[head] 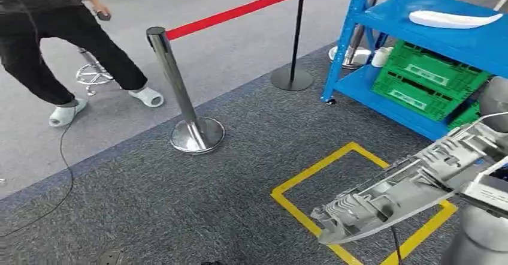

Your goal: Take the parts from the cabinet and place them on the table.

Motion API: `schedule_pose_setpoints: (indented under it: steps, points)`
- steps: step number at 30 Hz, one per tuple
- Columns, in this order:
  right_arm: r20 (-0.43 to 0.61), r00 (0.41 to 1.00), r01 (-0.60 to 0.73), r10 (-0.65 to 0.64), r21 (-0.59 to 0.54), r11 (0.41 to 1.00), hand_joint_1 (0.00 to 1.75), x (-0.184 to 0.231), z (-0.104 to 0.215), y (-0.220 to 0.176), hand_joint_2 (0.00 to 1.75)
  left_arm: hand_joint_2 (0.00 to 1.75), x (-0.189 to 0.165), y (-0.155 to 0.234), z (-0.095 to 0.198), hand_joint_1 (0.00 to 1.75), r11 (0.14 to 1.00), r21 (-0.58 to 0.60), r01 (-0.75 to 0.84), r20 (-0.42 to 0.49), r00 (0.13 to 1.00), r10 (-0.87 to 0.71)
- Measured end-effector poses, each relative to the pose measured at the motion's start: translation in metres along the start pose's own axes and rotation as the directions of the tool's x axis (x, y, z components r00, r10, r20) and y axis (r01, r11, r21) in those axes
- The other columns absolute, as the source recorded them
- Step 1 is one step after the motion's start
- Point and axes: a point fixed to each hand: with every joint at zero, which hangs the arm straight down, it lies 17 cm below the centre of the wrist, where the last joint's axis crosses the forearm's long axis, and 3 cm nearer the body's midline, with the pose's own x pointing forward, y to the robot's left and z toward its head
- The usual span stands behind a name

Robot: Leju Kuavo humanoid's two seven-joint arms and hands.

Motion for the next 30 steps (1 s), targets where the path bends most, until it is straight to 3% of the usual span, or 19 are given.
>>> schedule_pose_setpoints:
  steps: [5, 8, 25, 30]
  points:
    - [-0.007, 0.999, 0.035, -0.035, -0.011, 0.999, 1.75, -0.003, 0.004, -0.005, 1.75, 1.75, 0.005, 0.001, -0.001, 0.00, 1.000, 0.006, -0.004, 0.009, 1.000, 0.004]
    - [-0.009, 0.997, 0.072, -0.072, -0.019, 0.997, 1.75, -0.008, 0.008, -0.011, 1.75, 1.75, -0.007, 0.007, -0.001, 0.00, 0.999, 0.032, 0.013, -0.039, 0.999, -0.011]
    - [-0.090, 0.994, 0.065, -0.062, 0.038, 0.997, 1.75, -0.024, 0.050, -0.017, 1.75, 1.75, -0.039, 0.013, 0.005, 0.00, 0.995, 0.017, 0.101, -0.116, 0.988, -0.098]
    - [-0.100, 0.994, 0.058, -0.053, 0.042, 0.997, 1.75, -0.027, 0.053, -0.021, 1.75, 1.75, -0.033, 0.005, 0.005, 0.00, 0.994, 0.007, 0.106, -0.111, 0.988, -0.105]
